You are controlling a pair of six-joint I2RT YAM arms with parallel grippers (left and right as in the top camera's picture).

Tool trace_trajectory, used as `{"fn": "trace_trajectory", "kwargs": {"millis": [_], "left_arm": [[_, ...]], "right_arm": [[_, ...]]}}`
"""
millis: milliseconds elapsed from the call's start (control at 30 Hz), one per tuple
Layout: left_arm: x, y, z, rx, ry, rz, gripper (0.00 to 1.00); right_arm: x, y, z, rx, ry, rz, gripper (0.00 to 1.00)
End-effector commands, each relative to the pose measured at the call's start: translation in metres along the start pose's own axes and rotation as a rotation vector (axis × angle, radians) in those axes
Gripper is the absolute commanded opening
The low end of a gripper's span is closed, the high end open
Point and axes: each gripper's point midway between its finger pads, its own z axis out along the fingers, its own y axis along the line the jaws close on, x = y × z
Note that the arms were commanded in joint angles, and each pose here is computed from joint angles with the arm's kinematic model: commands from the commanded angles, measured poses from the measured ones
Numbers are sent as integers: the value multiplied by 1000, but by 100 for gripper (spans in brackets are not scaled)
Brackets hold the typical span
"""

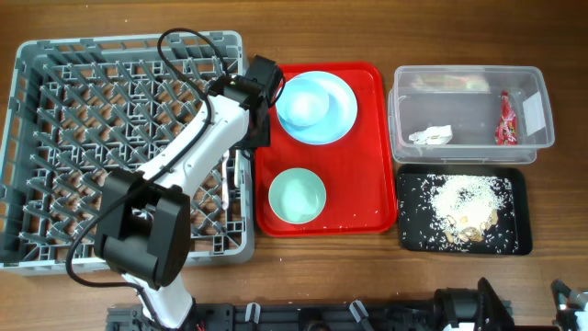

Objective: Sort waste into correct bins and load items into the dishwasher rack
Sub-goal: 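Move the left gripper to the light-blue cup on the red tray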

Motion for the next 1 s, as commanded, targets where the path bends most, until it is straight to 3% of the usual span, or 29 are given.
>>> {"fn": "trace_trajectory", "kwargs": {"millis": [0, 267, 633, 733, 833, 967], "left_arm": [[14, 2, 7, -13, 47, 56, 11], [20, 5, 7, -25, 72, 72, 11], [-2, 1, 6, -19, -21, 50, 20], [-9, 15, -1, -86, -63, 46, 23], [-20, 24, -30, -96, -135, 25, 25], [-33, 22, -86, 19, -250, -20, 29]], "right_arm": [[2, 2, -2, -12, -6, 4, 99], [2, 2, -2, -12, -6, 4, 100], [2, 2, -2, -12, -6, 4, 100], [2, 2, -2, -12, -6, 4, 100], [2, 2, -2, -12, -6, 4, 100], [2, 2, -2, -12, -6, 4, 100]]}}
